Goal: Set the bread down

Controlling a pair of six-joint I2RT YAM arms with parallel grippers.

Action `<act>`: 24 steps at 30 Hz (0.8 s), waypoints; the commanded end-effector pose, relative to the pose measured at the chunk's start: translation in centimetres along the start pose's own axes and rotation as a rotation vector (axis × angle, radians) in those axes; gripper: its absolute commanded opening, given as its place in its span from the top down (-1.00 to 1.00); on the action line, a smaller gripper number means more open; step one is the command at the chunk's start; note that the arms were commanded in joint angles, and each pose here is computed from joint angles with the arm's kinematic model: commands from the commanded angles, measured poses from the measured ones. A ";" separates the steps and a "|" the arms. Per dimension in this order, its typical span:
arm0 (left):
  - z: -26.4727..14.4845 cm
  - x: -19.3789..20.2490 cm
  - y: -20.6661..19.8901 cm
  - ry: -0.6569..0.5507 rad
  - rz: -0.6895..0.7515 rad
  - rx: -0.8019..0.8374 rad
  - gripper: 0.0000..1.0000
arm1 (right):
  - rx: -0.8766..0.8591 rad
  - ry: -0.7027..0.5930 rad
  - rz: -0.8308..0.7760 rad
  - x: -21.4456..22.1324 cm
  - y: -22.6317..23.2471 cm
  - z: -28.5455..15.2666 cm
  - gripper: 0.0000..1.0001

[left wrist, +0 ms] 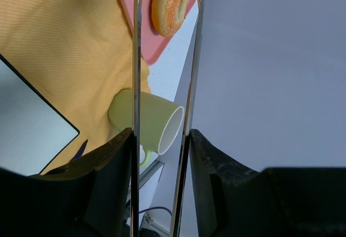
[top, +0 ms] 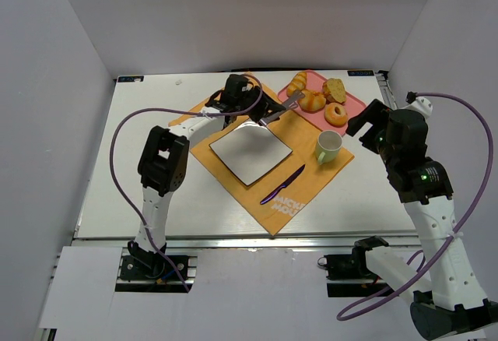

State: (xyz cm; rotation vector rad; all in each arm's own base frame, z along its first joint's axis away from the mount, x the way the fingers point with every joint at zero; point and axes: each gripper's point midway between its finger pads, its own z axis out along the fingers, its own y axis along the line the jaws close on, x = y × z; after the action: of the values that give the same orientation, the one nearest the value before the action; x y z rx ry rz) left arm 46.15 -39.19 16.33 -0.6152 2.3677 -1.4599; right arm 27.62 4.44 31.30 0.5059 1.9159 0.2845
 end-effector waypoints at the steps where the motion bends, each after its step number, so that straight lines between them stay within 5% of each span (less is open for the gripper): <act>1: -3.5 -0.1 -5.6 -0.026 0.040 0.117 -0.07 | -0.001 -0.052 0.033 -1.6 0.3 -0.8 -0.79; 24: -1.0 -0.6 -2.6 0.001 0.005 0.059 -0.18 | 0.006 -0.041 0.032 -1.2 0.2 -0.6 -0.79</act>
State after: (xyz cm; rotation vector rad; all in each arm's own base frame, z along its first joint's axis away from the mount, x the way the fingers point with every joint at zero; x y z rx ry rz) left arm 46.45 -39.07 16.72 -0.6431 2.3572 -1.4961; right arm 27.68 4.31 31.29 0.5248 1.9109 0.2821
